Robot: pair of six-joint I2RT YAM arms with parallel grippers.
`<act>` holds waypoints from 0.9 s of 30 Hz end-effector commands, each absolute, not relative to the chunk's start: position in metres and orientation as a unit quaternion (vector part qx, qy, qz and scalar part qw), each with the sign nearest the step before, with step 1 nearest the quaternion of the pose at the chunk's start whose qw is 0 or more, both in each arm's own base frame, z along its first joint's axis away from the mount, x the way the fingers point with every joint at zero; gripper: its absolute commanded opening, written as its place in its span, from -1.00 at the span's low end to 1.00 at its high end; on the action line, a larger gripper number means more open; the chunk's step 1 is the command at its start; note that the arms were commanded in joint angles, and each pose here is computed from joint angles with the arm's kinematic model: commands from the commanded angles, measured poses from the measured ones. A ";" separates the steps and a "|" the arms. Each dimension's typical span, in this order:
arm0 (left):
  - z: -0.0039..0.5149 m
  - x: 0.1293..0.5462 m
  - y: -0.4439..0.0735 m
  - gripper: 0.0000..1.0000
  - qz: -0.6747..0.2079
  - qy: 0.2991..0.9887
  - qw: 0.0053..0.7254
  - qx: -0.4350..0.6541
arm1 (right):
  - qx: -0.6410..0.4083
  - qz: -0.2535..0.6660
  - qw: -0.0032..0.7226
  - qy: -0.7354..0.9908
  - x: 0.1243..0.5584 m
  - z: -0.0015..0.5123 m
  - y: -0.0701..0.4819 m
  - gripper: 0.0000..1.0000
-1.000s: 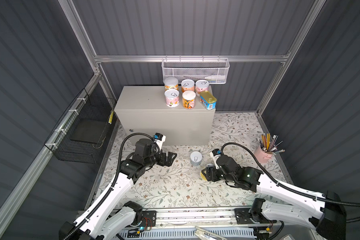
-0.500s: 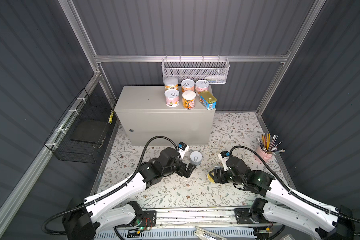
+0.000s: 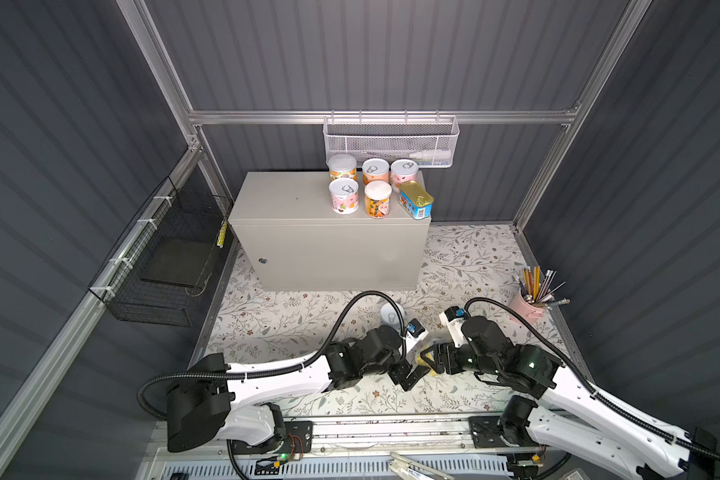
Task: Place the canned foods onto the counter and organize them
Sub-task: 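Move the left gripper toward the yellow can held by the right gripper, then close the left gripper around the yellow can beside the right gripper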
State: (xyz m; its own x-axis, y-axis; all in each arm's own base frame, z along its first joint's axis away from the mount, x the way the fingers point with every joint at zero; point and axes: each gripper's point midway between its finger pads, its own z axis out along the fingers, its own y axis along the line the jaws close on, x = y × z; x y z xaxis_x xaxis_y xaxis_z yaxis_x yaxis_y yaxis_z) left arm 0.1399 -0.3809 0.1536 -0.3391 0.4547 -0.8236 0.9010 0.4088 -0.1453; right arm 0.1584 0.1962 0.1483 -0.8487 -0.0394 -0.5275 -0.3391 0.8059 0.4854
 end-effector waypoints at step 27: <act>0.189 0.129 -0.414 0.95 -0.393 0.664 0.420 0.478 | -0.103 0.408 0.230 0.877 0.142 0.178 0.223 0.31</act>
